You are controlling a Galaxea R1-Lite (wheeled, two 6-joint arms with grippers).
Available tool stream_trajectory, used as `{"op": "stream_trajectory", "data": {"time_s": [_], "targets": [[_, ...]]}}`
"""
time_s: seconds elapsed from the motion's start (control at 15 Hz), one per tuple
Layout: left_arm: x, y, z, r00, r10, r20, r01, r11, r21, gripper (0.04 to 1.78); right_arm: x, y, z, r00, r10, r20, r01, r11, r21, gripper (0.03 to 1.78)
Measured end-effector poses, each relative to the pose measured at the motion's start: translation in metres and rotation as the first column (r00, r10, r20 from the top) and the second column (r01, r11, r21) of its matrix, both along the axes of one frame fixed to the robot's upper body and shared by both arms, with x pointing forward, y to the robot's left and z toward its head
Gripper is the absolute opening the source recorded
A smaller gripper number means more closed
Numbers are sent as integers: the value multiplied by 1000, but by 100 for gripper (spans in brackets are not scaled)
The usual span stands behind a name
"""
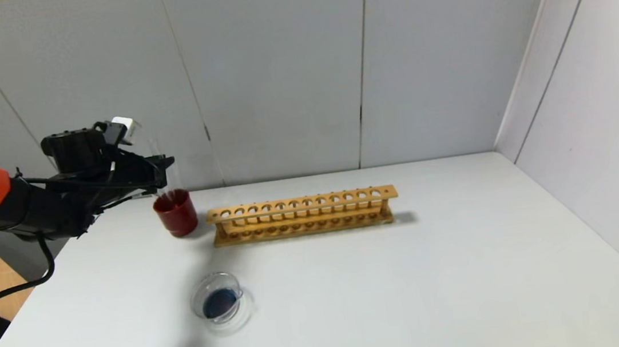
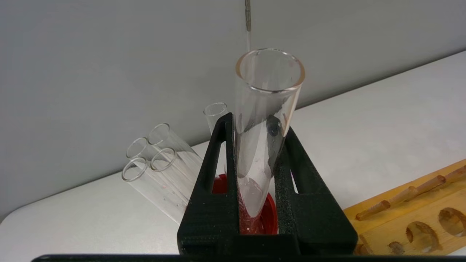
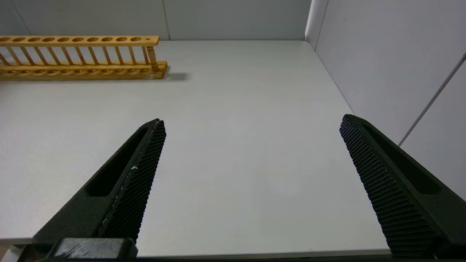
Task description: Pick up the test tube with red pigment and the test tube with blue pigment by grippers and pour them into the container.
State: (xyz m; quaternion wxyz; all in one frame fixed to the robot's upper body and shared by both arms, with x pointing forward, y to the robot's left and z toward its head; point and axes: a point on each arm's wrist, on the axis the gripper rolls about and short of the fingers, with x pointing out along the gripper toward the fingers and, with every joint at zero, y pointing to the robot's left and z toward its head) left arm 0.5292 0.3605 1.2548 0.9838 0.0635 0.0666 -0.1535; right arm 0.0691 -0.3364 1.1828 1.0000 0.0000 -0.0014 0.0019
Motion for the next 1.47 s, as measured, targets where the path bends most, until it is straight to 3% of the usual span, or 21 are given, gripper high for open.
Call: {"op": "stream_trajectory", "data": {"time_s": [0.27,0.4,0.8,1.0,1.2,1.47], "targets": [[2,0,-5,1000,-9,-9,9,1000,-1,37,0,0,0,1000,0,0,0,1000,0,175],[4,0,-6,1000,-8,3,8,1000,-1,50,0,0,0,1000,0,0,0,1000,0,175],[0,-1,2,998,-9,62,9,1000,6,142,0,0,0,1000,0,0,0,1000,0,175],[-15,-2,28,994,-10,111,9,1000,9,169,0,0,0,1000,0,0,0,1000,0,175],[-43,-2,67,982,-4,189,2,1000,14,175,0,0,0,1000,0,0,0,1000,0,175],[-112,1,115,960,61,273,-68,998,15,175,0,0,0,1000,0,0,0,1000,0,175]]}}
